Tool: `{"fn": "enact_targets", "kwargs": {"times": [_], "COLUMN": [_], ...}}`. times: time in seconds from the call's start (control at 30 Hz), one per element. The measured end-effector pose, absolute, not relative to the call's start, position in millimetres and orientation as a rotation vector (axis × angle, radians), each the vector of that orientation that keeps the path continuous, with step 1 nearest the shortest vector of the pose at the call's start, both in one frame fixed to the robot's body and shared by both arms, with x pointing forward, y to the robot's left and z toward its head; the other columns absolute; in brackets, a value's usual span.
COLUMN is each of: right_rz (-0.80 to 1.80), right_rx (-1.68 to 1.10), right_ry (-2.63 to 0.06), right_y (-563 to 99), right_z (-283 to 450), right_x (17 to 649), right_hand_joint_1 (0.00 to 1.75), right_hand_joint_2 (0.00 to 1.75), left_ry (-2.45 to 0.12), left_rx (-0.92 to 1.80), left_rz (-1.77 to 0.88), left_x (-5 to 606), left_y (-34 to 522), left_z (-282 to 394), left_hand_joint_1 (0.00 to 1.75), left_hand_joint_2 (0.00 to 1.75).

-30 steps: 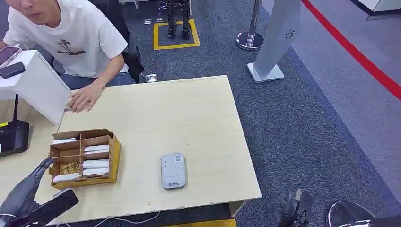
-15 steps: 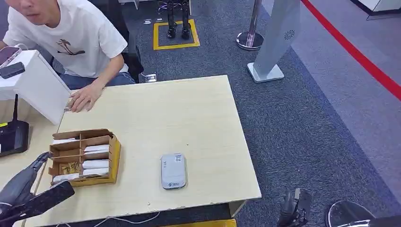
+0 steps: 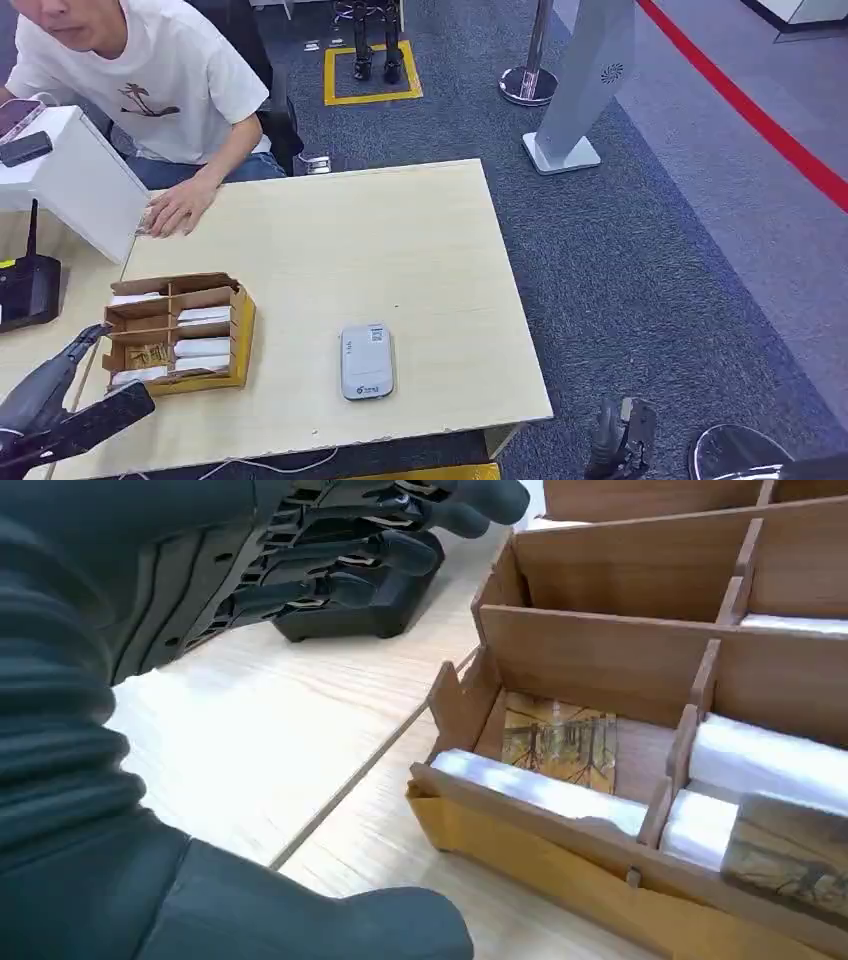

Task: Pass the card to the sensor for recognition and then transmit it.

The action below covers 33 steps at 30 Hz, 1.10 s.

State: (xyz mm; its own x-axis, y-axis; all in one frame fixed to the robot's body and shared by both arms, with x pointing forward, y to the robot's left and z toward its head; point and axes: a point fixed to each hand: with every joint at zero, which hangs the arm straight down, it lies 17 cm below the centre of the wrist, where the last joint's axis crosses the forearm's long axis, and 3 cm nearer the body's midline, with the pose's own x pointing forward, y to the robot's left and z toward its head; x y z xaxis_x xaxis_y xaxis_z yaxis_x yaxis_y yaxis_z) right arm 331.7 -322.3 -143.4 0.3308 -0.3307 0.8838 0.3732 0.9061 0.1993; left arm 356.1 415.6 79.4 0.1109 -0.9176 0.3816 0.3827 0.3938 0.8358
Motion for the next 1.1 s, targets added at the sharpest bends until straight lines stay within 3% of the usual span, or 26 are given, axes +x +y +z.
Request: {"fn": "enact_targets", "kwargs": {"times": [0.37, 1.1], "right_rz": [-0.459, -0.445], "right_rx": [-0.037, -0.023], "right_ry": [-1.139, -1.141], "right_y": [-320.2, -314.5], "right_z": [-144.7, -142.9], "right_x": [330.5, 334.9], "right_hand_joint_1": [0.00, 0.00], "right_hand_joint_2": [0.00, 0.00], "left_ry": [-1.041, -0.975], "left_rx": [0.634, 0.808], "left_rz": [-1.063, -1.325], "left_x": [357.5, 417.4], "left_y": [419.2, 435.0], "left_z": [81.4, 119.4], "left_hand_joint_1": [0.00, 0.00], "left_hand_joint_2": [1.75, 1.75]}}
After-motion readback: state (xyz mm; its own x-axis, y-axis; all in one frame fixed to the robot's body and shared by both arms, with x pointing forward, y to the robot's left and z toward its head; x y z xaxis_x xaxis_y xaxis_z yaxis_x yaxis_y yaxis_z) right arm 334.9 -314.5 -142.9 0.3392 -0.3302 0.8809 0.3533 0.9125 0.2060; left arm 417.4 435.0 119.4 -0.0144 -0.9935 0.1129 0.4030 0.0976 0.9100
